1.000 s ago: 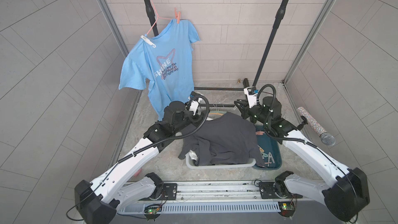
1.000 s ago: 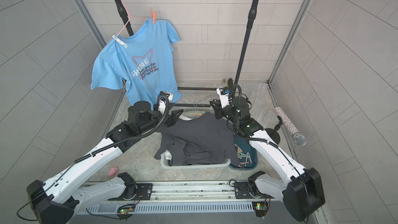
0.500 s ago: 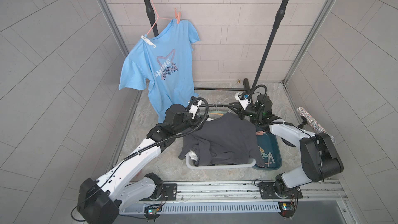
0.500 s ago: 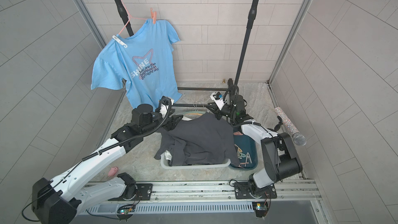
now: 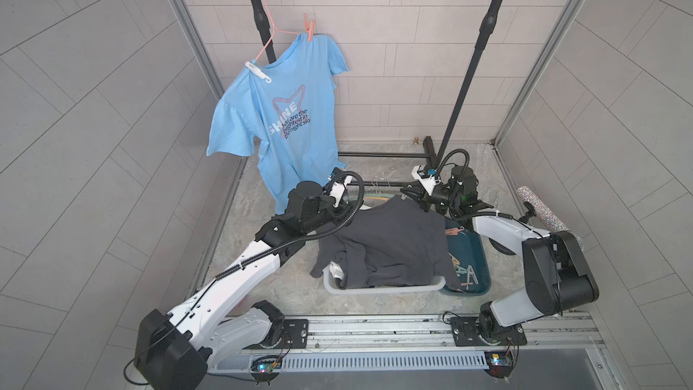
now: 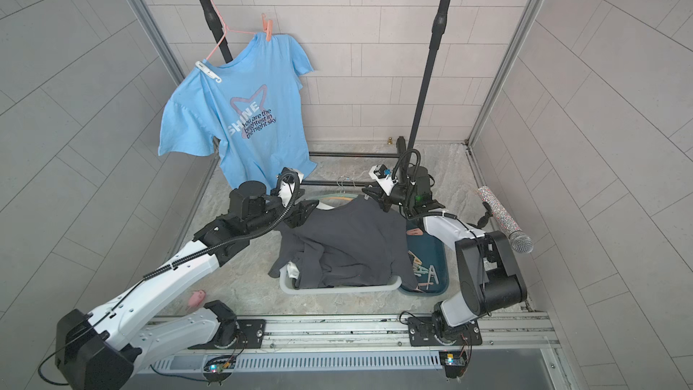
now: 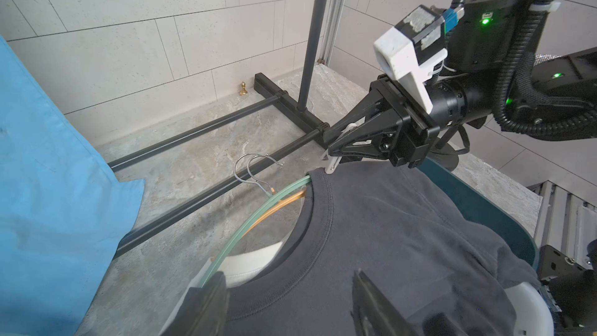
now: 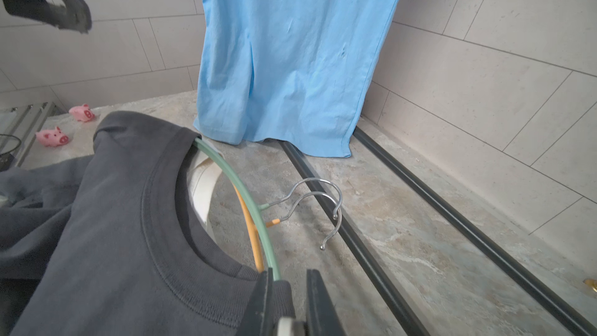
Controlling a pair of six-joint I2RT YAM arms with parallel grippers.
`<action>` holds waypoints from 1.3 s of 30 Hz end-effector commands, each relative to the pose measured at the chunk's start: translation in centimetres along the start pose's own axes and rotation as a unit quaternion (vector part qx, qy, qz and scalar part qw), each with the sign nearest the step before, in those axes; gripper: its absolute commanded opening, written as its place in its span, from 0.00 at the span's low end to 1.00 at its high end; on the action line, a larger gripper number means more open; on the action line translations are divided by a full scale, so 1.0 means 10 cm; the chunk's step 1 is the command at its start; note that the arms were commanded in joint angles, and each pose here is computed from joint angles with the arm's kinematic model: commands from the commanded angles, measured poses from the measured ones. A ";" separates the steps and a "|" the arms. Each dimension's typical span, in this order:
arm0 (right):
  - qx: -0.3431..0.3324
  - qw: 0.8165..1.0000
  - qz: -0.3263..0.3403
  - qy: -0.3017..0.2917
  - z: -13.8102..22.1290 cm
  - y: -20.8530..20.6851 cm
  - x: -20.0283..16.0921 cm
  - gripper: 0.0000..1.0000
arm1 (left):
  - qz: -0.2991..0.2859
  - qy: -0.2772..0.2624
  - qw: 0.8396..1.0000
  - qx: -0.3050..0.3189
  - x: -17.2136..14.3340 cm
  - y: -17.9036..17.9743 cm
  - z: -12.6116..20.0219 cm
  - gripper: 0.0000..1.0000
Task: Use clothespins to secure the t-shirt on both sides of the hanger
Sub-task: Clamp the T-shirt on the hanger.
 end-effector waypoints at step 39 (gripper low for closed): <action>0.020 0.995 0.065 0.072 0.07 0.15 -0.09 0.07 | -0.072 0.115 0.987 0.089 0.03 0.22 -0.25 0.69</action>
Point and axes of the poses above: each gripper's point midway between its finger pads, its own z axis back along the fingers, its own y axis along the line the jaws close on, x = y × z, the point moved 6 cm from there along z, back along the fingers, and after that the axes turned 14 degrees about z, right-handed, at the moved point
